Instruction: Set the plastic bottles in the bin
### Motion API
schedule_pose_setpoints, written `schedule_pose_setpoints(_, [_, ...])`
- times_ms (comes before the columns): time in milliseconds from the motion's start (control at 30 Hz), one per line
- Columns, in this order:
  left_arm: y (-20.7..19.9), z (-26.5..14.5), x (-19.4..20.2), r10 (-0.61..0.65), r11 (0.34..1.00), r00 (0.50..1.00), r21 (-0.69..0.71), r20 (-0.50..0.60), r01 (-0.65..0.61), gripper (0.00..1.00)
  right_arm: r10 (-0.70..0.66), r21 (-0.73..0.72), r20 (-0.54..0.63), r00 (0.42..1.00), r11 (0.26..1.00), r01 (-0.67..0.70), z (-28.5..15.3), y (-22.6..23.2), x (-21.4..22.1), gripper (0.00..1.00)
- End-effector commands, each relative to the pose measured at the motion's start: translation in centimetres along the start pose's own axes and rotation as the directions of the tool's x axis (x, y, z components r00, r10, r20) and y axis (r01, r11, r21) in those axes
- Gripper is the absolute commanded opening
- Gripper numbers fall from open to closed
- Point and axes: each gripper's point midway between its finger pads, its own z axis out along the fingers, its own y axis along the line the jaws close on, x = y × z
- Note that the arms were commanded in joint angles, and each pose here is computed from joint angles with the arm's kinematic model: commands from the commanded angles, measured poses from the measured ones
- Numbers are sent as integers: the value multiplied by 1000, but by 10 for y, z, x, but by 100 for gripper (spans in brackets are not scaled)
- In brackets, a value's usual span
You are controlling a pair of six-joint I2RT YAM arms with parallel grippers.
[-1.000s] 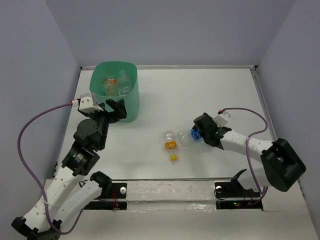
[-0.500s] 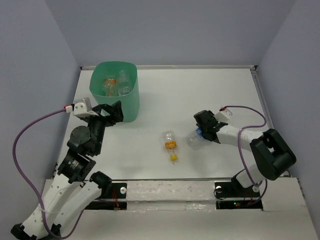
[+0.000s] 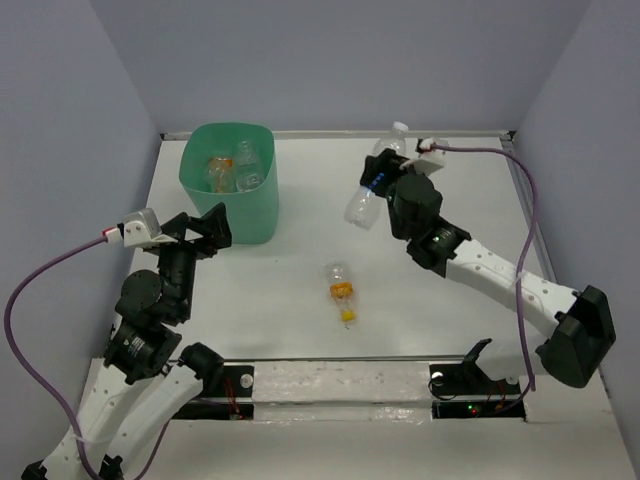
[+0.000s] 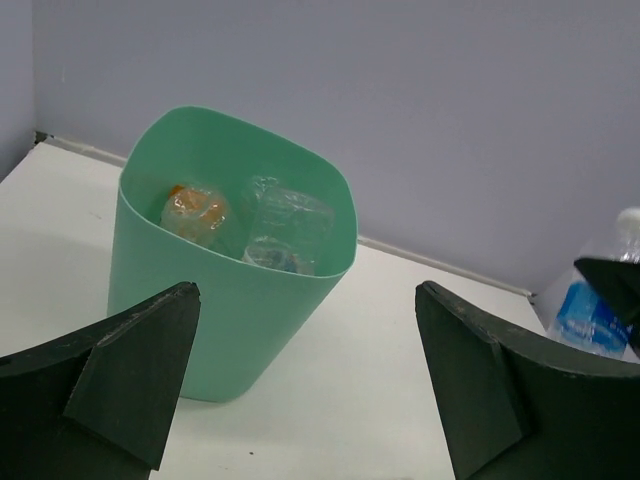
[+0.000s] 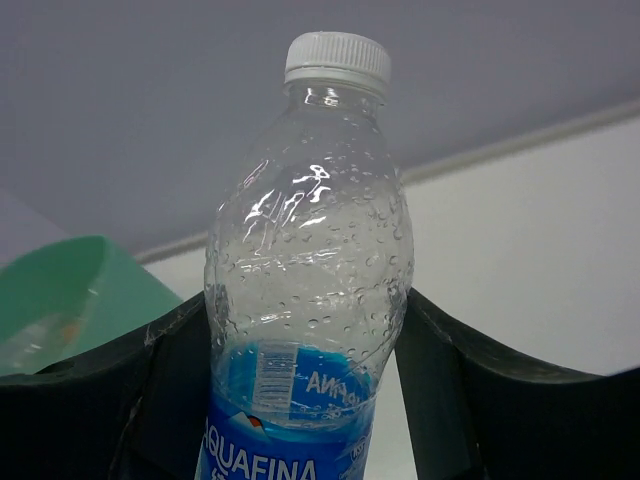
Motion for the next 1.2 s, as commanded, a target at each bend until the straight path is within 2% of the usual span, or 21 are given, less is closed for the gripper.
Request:
schedule_pose_setpoints(0, [10,-7,-21,-39,998,995,-40,87,43,99,-37,-298,235,971,948,108,5,127,-64,48])
schedule_pose_setpoints(133, [12,-10,-26,-56,997,993,-42,105,61,99,39,-543,318,947,826,148,4,234,-79,48])
schedule_pose_setpoints(167, [12,-10,-27,-54,997,993,-43,106,58,99,63,-562,400,914,805,190,2,254,-113,48])
schedule_pose_setpoints(200, [10,-9,-28,-53,998,993,-32,105,56,99,32,-607,405,914,757,243,8,280,-81,48])
schedule_pose_setpoints(267, [10,-8,-27,-54,998,993,-29,100,58,99,21,-631,457,889,712,307,10,308,-78,48])
schedule_pose_setpoints(300, [12,-8,-28,-61,997,993,-36,105,66,99,75,-635,508,858,706,314,5,322,-109,49])
schedule_pose_setpoints(333, [11,-8,-28,-65,997,992,-31,104,68,99,40,-661,485,874,671,336,18,336,-73,49])
schedule_pose_setpoints(367, [12,-9,-30,-72,997,991,-30,112,76,99,64,-684,475,878,654,322,18,344,-70,49])
schedule_pose_setpoints(400, [12,-10,-31,-72,997,991,-32,114,76,99,129,-700,493,860,646,304,12,353,-95,49])
schedule_pose_setpoints(433, [14,-10,-32,-75,996,990,-39,121,80,99,131,-731,472,872,611,304,11,363,-87,49])
schedule_pose_setpoints(467, [15,-12,-34,-76,996,989,-43,127,82,99,132,-765,423,896,582,276,15,374,-54,48])
schedule_pose_setpoints(500, [17,-12,-35,-78,995,988,-48,133,85,99,182,-781,435,882,563,269,8,380,-70,48])
schedule_pose_setpoints(567, [16,-14,-37,-85,995,987,-42,139,92,99,221,-808,419,881,533,251,4,390,-55,48])
schedule_pose_setpoints(700, [15,-14,-37,-87,995,987,-35,136,92,99,230,-844,340,912,502,189,10,394,-20,47])
schedule_pose_setpoints(833, [14,-12,-35,-83,996,988,-31,129,88,99,196,-853,281,939,500,151,22,394,19,52])
schedule_pose_setpoints(900, [16,-12,-35,-79,995,988,-45,133,86,99,178,-874,241,954,468,134,21,397,41,61])
schedule_pose_setpoints(967, [18,-12,-35,-76,995,988,-55,136,84,99,161,-873,230,960,470,131,24,397,51,73])
schedule_pose_setpoints(1033, [22,-12,-36,-71,994,987,-72,143,82,99,140,-867,225,964,481,132,27,394,58,90])
schedule_pose_setpoints(1100, [24,-11,-35,-66,993,988,-83,142,78,99,117,-863,226,967,484,143,27,393,59,95])
schedule_pose_setpoints(1167, [25,-10,-34,-60,993,989,-90,138,73,99,138,-865,239,961,480,146,18,394,32,96])
